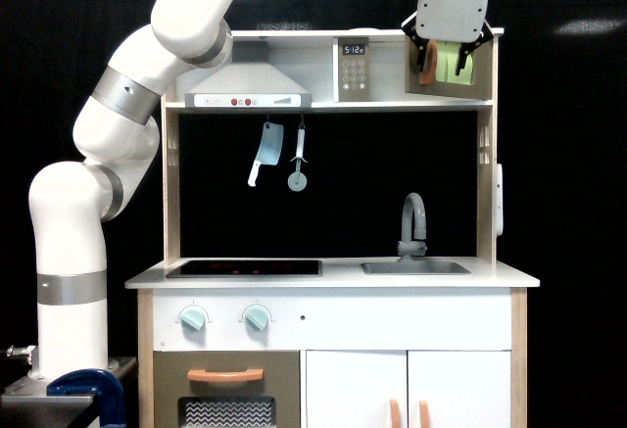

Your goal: Open the oven door

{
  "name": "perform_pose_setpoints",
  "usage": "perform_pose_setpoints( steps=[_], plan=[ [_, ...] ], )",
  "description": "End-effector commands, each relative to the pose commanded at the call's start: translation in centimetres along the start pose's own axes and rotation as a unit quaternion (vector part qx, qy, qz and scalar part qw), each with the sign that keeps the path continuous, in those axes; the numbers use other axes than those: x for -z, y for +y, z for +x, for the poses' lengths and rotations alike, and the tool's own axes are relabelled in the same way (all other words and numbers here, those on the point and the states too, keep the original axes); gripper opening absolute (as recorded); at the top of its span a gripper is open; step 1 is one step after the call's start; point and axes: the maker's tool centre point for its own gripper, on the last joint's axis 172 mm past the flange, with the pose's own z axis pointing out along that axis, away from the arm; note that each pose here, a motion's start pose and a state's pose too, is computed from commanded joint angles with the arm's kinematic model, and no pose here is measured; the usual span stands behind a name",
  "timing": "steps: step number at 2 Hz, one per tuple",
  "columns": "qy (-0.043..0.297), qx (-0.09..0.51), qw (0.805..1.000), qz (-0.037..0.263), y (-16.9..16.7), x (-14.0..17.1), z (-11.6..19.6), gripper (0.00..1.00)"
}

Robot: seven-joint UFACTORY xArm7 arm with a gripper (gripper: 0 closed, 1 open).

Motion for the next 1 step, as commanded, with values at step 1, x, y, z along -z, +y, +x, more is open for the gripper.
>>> perform_pose_setpoints(
  steps=[1],
  plan=[
    [0.0, 0.0, 1.0, 0.0, -1.44, 0.85, -2.63, 1.0]
  ],
)
